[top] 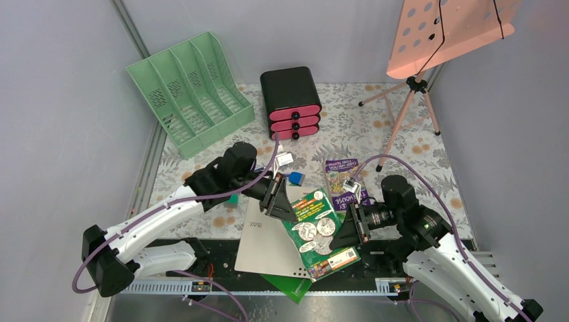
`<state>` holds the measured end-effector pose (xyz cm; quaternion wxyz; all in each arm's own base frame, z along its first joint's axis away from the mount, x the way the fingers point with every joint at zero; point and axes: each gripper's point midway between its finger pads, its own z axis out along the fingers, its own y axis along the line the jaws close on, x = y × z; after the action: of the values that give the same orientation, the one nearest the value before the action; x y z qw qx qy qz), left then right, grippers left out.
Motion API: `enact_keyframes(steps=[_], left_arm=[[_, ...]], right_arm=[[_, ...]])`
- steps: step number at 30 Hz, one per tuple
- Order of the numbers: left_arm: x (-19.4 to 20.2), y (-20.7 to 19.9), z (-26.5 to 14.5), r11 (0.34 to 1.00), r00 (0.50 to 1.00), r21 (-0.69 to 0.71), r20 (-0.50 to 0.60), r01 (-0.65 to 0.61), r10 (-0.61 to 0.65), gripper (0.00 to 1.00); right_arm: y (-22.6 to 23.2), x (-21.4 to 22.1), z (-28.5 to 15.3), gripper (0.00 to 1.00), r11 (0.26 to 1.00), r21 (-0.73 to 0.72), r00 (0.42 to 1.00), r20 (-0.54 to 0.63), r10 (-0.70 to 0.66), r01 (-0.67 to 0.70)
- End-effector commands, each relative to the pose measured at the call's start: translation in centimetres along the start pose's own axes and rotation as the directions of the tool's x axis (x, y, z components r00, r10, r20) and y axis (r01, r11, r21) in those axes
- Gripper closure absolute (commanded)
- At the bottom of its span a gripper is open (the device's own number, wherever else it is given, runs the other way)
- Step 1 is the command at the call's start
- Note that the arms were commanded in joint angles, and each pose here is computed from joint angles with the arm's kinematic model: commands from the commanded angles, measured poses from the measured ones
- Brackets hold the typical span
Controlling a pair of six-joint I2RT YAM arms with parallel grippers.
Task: Organize the desk
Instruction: Pick up the book from the center of the board.
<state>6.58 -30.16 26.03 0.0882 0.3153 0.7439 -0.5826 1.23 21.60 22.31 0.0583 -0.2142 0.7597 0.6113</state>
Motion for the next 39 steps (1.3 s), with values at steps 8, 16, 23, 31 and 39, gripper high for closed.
enact_keyframes(steps=[8,16,23,31,39], left_arm=[[-1.2,-3.6,-2.8,0.983,0.994,0.154,0.061,-0.095,0.086,0.61],[-0.2,-4.5,-3.5,0.977,0.994,0.187,0.047,-0.103,0.096,0.62],[-0.4,-3.8,-3.0,0.982,0.997,0.173,0.032,-0.075,0.071,0.48],[-0.7,-3.4,-1.8,0.981,0.997,0.176,-0.002,-0.077,0.079,0.43],[-1.1,-2.5,-0.9,0.985,0.997,0.161,-0.019,-0.065,0.069,0.72]], right_arm=[[0.6,-0.5,-0.3,1.0,0.999,0.014,0.999,0.024,-0.029,0.029],[0.3,-0.8,-0.1,1.0,0.999,0.021,0.999,0.016,-0.027,0.027],[0.6,-1.3,0.0,1.0,0.999,0.013,0.999,0.027,-0.036,0.036],[1.0,-1.6,0.0,1.0,0.999,0.003,0.999,0.029,-0.041,0.041],[0.7,-1.5,0.1,1.0,0.999,0.003,0.999,0.027,-0.035,0.035]])
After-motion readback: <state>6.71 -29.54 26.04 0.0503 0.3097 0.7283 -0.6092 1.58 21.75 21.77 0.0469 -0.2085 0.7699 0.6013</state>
